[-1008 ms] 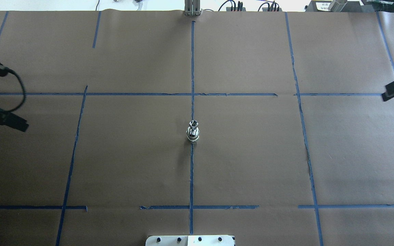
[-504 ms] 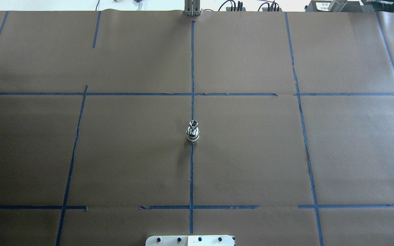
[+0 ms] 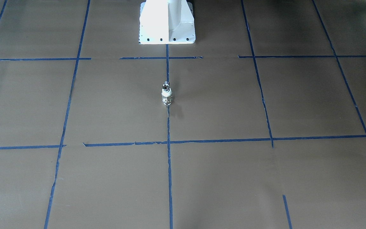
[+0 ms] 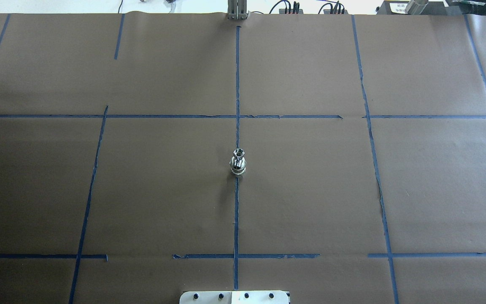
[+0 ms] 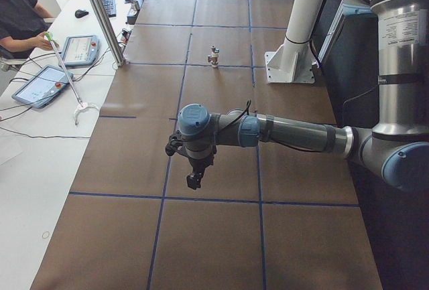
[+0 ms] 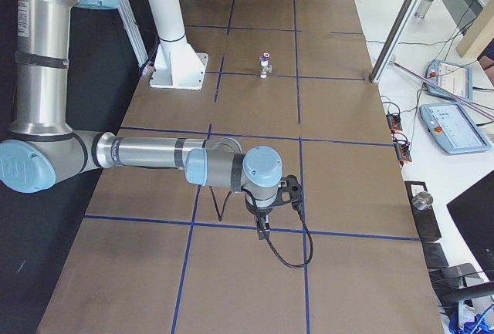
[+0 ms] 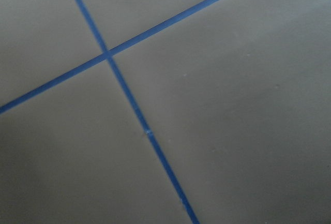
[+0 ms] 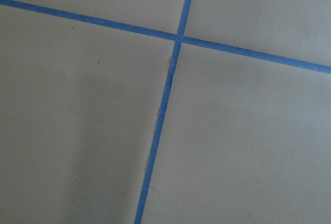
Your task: Assemble PPR valve and pipe with both arms
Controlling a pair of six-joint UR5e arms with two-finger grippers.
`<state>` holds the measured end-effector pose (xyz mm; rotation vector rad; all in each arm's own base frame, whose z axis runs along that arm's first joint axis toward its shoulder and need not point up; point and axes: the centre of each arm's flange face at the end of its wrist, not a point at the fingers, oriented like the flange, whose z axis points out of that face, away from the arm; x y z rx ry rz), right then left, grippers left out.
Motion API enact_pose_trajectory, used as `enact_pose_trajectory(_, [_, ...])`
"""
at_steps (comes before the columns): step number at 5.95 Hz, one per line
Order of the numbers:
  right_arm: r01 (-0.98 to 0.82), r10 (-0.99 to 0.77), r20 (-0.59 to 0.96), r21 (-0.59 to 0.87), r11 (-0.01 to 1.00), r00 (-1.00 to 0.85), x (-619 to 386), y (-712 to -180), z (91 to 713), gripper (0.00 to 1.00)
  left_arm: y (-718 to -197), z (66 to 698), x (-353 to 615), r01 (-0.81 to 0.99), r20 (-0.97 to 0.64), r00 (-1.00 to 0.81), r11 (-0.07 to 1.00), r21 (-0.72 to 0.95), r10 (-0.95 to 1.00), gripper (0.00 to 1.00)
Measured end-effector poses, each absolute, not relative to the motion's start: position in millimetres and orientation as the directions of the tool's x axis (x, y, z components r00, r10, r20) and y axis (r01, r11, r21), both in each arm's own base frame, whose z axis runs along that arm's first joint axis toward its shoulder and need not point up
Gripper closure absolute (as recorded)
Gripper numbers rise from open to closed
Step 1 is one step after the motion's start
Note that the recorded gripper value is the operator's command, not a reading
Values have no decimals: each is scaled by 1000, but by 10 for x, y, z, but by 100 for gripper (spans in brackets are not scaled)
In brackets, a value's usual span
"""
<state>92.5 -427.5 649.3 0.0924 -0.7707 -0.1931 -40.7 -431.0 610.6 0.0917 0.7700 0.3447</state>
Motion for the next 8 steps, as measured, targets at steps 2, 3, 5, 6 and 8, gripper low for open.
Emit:
enact_pose_trajectory(2, [157, -206, 675, 135, 978, 708, 877, -4356, 6599, 0, -4197, 6241, -495, -222, -684, 683, 965, 138, 255, 0])
enact_pose_trajectory(3, [166, -220, 680, 145, 975, 700, 827, -4476, 6563, 0, -4176, 6238, -515, -213, -686, 685, 968, 134, 245, 0])
enact_pose_trajectory(5, [166, -239, 701, 171, 971, 672, 748, -4519, 6425, 0, -4204, 6276, -506, -204, -706, 667, 970, 133, 237, 0])
enact_pose_trajectory(6, [165, -235, 705, 167, 972, 669, 691, -4542, 6387, 0, -4217, 6288, -483, -190, -730, 647, 974, 126, 221, 0])
enact_pose_trajectory(8, [161, -229, 700, 162, 974, 677, 611, -4599, 6287, 0, -4249, 6186, -461, -110, -750, 646, 990, 90, 140, 0])
